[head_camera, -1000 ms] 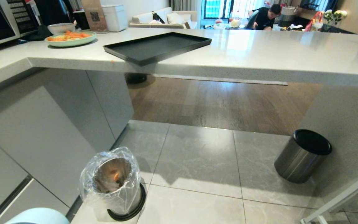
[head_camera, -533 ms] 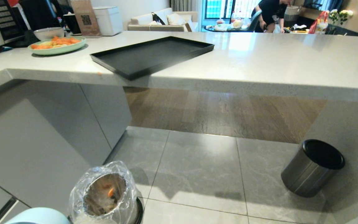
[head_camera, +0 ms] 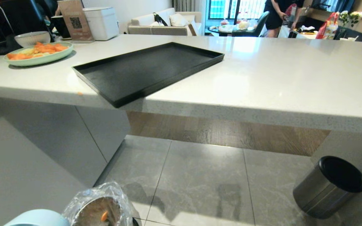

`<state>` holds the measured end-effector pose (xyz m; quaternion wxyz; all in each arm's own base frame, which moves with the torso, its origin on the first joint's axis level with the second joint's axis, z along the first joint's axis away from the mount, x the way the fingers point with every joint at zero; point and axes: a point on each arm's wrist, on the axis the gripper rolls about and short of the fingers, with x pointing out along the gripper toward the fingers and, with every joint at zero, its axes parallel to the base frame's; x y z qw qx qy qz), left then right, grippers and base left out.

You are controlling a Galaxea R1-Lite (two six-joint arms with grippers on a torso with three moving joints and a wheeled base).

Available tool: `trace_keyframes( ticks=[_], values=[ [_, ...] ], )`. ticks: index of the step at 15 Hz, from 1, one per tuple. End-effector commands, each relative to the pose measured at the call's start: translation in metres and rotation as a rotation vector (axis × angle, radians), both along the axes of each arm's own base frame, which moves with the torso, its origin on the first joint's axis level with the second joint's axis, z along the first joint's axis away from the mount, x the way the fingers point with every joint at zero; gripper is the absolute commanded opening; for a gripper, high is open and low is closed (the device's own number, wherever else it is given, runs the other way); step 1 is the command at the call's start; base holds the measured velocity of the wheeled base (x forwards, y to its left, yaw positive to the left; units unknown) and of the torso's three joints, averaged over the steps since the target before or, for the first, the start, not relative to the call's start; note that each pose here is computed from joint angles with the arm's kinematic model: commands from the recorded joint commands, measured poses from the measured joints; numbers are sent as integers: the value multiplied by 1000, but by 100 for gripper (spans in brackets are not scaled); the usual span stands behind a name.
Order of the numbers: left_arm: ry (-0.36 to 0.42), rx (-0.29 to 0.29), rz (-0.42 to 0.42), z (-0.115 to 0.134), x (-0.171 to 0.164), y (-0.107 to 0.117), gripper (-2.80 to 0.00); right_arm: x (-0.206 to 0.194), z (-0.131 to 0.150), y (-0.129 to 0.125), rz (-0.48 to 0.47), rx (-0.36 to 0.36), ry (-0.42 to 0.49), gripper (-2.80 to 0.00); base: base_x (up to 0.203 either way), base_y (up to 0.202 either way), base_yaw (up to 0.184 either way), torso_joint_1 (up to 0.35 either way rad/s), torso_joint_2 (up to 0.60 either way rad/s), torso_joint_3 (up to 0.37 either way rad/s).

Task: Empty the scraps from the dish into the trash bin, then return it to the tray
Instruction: Put the bowl back to the table

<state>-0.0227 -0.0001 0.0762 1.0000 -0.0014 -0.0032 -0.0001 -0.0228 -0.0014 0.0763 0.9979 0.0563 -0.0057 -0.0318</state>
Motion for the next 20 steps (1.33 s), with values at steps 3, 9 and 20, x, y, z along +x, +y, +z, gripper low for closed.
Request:
trace_keyframes(
  ticks=[3, 9, 20],
  values=[
    [1, -2, 0, 0, 0, 0, -280, 0, 0, 0, 0, 1, 0, -280, 87, 0, 0, 4, 2, -2],
    [0, -2, 0, 0, 0, 0, -280, 0, 0, 0, 0, 1, 0, -280, 0, 0, 0, 0, 0, 0],
    [0, -2, 0, 0, 0, 0, -280, 0, 0, 0, 0, 1, 0, -280, 0, 0, 0, 0, 0, 0]
  ],
)
